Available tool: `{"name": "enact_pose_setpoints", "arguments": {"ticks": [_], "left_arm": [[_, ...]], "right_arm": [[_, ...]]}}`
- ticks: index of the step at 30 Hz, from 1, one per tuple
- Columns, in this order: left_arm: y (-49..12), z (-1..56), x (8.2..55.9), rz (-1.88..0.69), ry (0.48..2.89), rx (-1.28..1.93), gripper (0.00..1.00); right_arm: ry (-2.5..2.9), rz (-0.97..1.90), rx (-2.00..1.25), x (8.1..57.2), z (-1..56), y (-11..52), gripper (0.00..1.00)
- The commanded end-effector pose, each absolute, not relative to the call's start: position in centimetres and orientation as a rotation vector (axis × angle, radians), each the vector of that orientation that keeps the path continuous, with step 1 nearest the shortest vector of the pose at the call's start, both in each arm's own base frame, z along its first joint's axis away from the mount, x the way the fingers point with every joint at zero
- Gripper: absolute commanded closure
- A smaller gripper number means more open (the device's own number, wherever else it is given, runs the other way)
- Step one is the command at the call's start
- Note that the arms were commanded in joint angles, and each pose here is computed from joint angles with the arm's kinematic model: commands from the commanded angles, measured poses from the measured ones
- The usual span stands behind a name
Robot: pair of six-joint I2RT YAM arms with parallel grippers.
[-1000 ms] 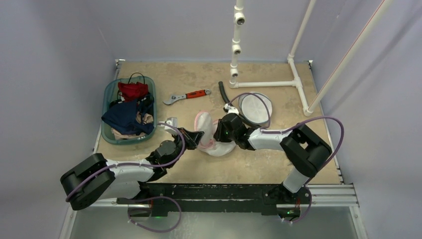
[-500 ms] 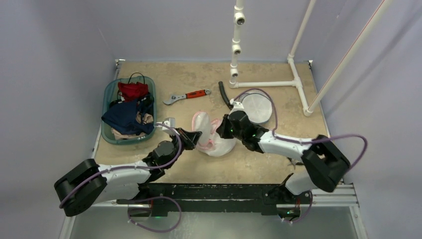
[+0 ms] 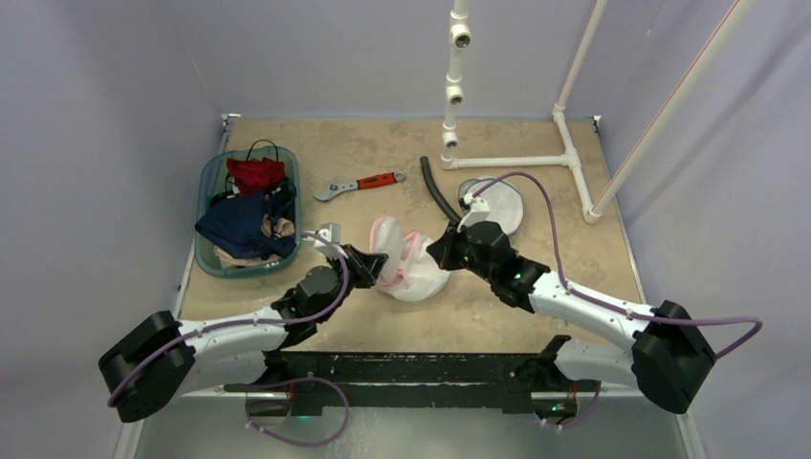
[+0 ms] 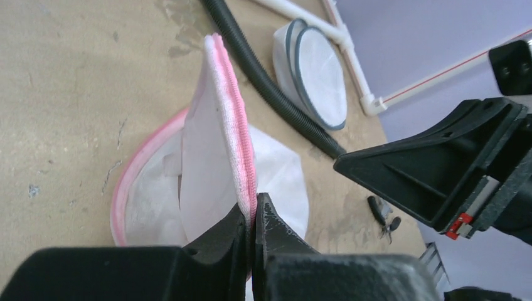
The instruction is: Unzip the laundry bag and remove the bra
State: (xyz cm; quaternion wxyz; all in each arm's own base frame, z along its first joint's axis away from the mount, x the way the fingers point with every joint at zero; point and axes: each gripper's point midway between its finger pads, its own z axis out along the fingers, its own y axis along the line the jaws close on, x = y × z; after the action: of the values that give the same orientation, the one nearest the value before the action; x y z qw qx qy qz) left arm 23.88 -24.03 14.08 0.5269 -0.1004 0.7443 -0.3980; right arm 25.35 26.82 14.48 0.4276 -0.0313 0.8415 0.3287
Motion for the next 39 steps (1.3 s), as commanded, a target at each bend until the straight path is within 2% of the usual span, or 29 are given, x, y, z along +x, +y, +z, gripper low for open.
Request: {"name": "enact_pose_setpoints", "arguments": {"ticks": [1, 9, 15, 20, 22, 33, 39], "left_arm": [[-26.4, 16.0, 23.8, -1.073, 1.742, -0.187, 1.0], [-29.5, 22.6, 22.9, -1.308, 1.609, -0.12, 1.0], [-30.4, 23.8, 21.7, -1.469, 1.578, -0.153, 1.0], [-31.0, 22.6, 21.0, -1.549, 1.603, -0.179, 1.0], [-31.1, 21.8, 20.7, -1.58, 1.615, -0.196, 1.0], [-30.0, 16.0, 20.9, -1.538, 1.75, -0.363, 1.0], [-27.3, 12.2, 22.0, -1.332, 1.82, -0.467, 1.0]], "right_arm": [[2.092, 0.768, -0.049, 25.2, 14.2, 25.1, 1.0], [1.983, 0.741, 0.048, 24.0, 16.4, 21.4, 1.0], [1.994, 0.766, 0.105, 22.5, 14.9, 20.0, 1.0], [2.02, 0.819, 0.147, 21.4, 13.6, 19.9, 0.72], [2.014, 0.83, 0.158, 21.1, 13.6, 19.6, 0.64], [2.035, 0.909, 0.157, 19.9, 13.5, 20.1, 0.55], [2.052, 0.974, 0.136, 19.7, 13.2, 21.5, 0.4]]}}
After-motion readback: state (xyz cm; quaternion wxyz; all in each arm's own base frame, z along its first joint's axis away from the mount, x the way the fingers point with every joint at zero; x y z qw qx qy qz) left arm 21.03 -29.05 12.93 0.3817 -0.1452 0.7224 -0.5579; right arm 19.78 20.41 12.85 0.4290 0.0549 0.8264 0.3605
